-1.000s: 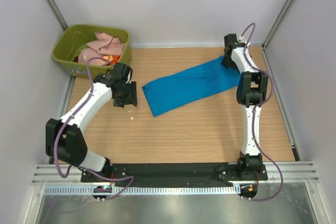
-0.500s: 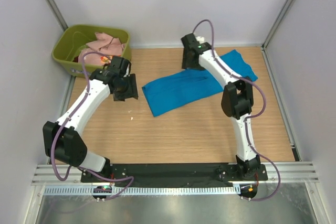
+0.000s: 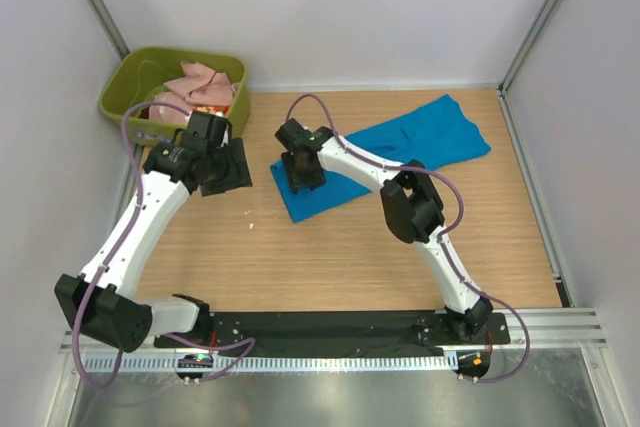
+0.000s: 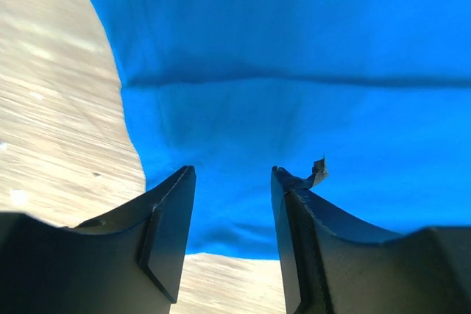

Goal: Fold and stack the t-shirts
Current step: Fold the tshirt

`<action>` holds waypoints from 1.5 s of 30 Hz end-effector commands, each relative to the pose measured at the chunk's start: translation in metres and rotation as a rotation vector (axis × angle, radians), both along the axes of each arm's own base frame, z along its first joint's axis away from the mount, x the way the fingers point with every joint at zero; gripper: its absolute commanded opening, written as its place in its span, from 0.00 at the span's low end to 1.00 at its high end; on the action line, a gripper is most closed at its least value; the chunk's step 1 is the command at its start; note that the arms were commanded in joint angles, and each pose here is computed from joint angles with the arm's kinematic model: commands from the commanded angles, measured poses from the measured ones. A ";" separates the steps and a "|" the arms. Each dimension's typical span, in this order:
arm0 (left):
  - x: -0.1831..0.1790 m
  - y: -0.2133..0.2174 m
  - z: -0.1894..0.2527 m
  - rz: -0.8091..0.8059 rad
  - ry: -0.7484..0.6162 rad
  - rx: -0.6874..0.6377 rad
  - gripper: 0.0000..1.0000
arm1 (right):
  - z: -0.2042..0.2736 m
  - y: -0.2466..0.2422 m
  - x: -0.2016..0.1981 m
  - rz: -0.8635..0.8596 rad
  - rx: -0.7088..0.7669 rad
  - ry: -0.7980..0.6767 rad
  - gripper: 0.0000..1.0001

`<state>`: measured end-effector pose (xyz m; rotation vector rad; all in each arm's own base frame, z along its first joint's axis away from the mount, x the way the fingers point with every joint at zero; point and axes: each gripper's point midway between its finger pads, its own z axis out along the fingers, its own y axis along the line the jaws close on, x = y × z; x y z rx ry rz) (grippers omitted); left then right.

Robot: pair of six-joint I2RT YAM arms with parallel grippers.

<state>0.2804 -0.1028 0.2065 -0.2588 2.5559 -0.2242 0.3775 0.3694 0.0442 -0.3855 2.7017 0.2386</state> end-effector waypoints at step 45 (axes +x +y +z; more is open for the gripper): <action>-0.070 -0.183 -0.155 -0.315 0.514 -0.415 0.00 | 0.038 -0.076 -0.103 -0.275 0.527 0.337 0.06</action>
